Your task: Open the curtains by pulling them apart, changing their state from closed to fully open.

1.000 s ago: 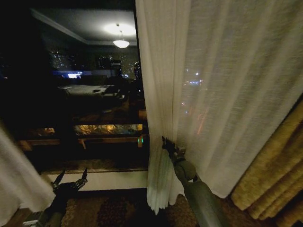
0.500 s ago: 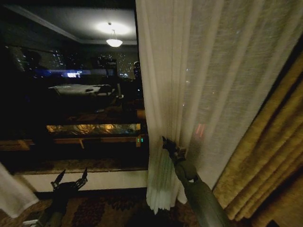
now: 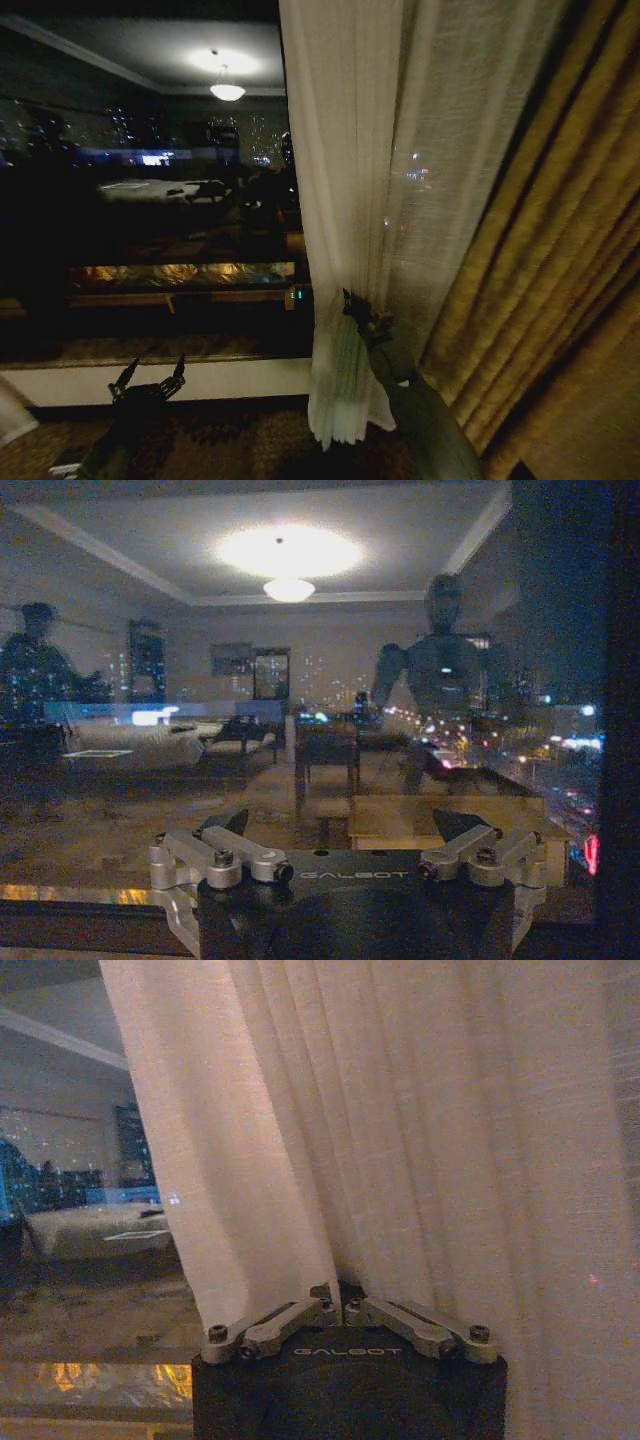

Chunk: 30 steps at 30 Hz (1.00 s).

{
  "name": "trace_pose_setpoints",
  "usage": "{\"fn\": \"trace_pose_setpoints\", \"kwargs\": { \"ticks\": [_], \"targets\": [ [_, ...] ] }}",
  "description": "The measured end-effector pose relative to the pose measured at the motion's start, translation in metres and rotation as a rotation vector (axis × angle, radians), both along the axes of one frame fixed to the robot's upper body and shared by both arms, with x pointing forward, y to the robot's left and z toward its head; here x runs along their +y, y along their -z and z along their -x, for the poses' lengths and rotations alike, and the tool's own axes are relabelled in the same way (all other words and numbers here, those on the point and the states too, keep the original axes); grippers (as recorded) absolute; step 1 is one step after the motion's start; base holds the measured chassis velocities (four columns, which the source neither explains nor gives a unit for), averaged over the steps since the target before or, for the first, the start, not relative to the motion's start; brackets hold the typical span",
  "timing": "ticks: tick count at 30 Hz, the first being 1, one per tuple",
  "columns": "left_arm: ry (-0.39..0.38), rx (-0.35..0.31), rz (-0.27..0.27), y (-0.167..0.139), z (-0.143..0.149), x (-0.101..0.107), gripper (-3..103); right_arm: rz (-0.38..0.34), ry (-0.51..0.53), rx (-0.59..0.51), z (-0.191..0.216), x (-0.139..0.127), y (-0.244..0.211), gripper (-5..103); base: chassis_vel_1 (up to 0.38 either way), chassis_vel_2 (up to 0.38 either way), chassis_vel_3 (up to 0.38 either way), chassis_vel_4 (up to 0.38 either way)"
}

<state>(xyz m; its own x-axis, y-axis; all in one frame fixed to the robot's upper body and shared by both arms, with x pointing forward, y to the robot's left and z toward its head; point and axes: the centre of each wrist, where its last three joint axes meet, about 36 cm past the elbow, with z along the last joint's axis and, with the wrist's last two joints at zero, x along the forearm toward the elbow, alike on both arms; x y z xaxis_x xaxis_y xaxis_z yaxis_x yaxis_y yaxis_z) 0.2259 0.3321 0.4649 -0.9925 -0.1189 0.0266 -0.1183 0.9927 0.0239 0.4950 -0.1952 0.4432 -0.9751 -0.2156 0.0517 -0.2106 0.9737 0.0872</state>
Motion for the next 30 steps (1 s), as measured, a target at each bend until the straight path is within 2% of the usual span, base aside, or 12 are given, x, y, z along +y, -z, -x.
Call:
{"fn": "trace_pose_setpoints", "kwargs": {
  "ticks": [9,21,26,27,30],
  "targets": [
    [-0.002,-0.005,0.005,-0.001,0.003,-0.002,100,0.013,0.016,-0.018,0.000,-0.003,0.002,0,-0.269,-0.260,0.270,0.235],
    [-0.011,-0.012,0.001,-0.003,0.007,-0.003,100,0.017,0.076,-0.012,-0.002,-0.015,0.005,0,0.023,0.006,-0.001,-0.013],
    [-0.012,-0.017,0.002,-0.004,0.008,-0.004,100,0.057,0.193,0.006,-0.006,-0.056,0.013,0,0.000,0.000,0.000,0.000],
    [-0.012,-0.017,0.002,-0.004,0.008,-0.004,100,0.057,0.193,0.006,-0.006,-0.056,0.013,0,0.000,0.000,0.000,0.000],
    [-0.011,-0.021,0.002,-0.005,0.007,-0.005,100,0.062,0.285,0.011,-0.006,-0.093,0.012,0,0.000,0.000,0.000,0.000]
  ]
}}
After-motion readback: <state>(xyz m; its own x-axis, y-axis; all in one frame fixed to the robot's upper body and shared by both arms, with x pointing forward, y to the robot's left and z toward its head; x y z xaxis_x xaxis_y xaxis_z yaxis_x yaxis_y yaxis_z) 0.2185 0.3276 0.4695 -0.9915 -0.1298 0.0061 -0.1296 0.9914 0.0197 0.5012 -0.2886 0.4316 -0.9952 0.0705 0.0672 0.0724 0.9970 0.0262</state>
